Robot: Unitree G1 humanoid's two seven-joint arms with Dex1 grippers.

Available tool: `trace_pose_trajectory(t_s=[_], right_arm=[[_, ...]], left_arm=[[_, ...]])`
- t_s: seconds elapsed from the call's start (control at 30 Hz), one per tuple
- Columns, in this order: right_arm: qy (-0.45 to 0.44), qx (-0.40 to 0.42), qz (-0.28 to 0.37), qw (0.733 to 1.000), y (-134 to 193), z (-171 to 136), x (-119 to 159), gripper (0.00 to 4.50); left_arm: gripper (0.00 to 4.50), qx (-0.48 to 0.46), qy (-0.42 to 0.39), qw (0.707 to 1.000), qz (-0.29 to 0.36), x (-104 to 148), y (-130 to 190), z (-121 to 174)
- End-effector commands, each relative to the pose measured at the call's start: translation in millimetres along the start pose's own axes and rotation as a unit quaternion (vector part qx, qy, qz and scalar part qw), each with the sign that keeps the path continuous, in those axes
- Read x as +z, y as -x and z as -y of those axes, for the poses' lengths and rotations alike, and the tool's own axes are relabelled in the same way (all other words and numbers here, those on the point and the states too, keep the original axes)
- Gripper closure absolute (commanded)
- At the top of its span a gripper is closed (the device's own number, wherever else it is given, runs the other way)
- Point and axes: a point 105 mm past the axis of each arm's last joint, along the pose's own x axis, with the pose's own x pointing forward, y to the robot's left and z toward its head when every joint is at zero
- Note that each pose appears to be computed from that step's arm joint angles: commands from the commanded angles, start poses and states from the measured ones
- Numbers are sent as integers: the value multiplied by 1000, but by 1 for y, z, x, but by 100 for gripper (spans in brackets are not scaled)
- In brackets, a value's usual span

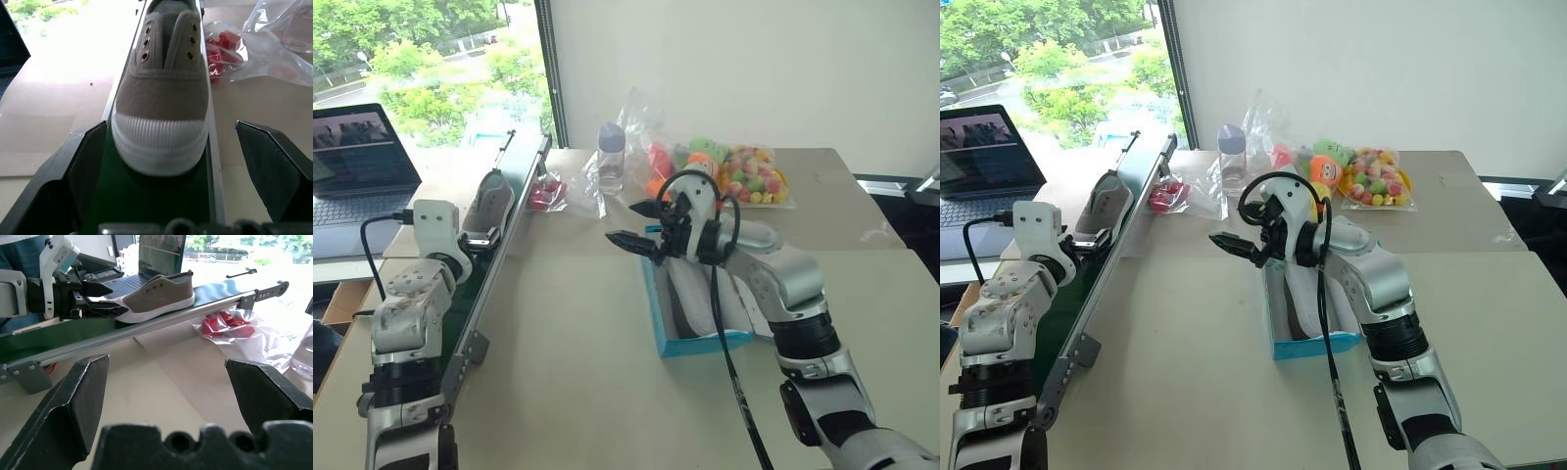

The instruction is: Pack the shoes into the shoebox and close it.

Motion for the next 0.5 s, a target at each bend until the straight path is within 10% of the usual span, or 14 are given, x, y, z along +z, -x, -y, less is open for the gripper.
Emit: trace_pose_trajectory(t_s=[0.03, 0.13, 0.5], right_arm=[[17, -8, 22, 1000, 5, 0, 14, 5], [20, -10, 20, 1000, 6, 1, 15, 5], [34, -30, 9, 999, 10, 9, 14, 0]], left_arm=[[0, 5, -18, 1000, 24, 15, -3, -6], [0, 19, -7, 1000, 14, 13, -6, -11], [410, 20, 51, 996, -71, -17, -4, -10]])
